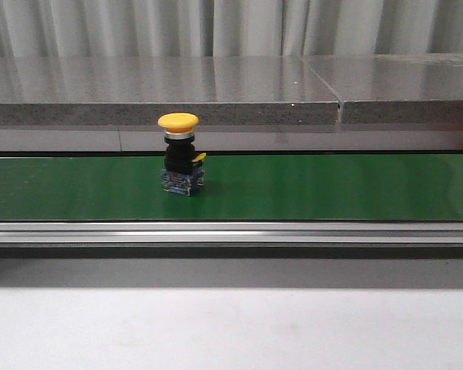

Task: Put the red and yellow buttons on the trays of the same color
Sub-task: 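Grasp the red button with the right gripper and carry it to the red tray, then lower the red button into the red tray and open the right gripper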

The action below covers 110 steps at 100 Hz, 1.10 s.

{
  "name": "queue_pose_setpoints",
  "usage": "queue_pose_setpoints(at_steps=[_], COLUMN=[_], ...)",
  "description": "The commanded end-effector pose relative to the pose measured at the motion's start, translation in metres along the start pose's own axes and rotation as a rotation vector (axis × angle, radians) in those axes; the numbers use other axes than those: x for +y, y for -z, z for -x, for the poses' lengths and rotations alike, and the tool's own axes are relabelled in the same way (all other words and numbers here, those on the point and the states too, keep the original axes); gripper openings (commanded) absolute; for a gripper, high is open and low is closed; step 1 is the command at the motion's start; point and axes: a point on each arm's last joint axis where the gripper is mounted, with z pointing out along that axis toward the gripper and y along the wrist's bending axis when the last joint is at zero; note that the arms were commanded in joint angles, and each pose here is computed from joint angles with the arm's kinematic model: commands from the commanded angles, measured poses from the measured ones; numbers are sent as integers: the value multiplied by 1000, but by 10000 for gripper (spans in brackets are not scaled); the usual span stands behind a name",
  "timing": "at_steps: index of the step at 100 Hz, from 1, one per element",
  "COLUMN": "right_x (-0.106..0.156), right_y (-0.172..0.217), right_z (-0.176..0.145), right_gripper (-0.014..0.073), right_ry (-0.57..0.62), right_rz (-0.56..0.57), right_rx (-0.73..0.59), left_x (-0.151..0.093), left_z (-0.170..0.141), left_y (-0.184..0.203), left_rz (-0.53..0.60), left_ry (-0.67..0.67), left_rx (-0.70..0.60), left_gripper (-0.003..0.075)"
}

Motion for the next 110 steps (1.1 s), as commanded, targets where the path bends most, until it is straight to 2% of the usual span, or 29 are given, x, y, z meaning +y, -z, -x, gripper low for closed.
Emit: queue_pose_setpoints(at_steps=[1,19,38,67,94,101,110], right_x=[-15,-60,-97,-114,-119,-120,-120], right_y=[27,23,-8,-68,-97,-101,-102], right_z=[24,52,71,72,66,64,64], right_gripper=[120,120,120,123,126,167,335], right_ry=[-25,-121,-184,-204,-210,-212,-212], right_rz=[-29,-100,-142,-147,-147,-146,-145], right_rx=[-134,-177,-162,-107,-71,-56,-50], left_x=[-2,-2,-2,-2,-2,-2,-2], left_z=[15,15,15,15,15,15,15], left_y=[3,3,3,3,3,3,3], left_rz=[-20,-20,-20,-20,-20,-20,-20], left_ry=[8,8,8,8,8,8,8], left_rx=[-97,-97,-97,-97,-97,-97,-97], left_gripper=[-19,-19,-19,-19,-19,-19,-19])
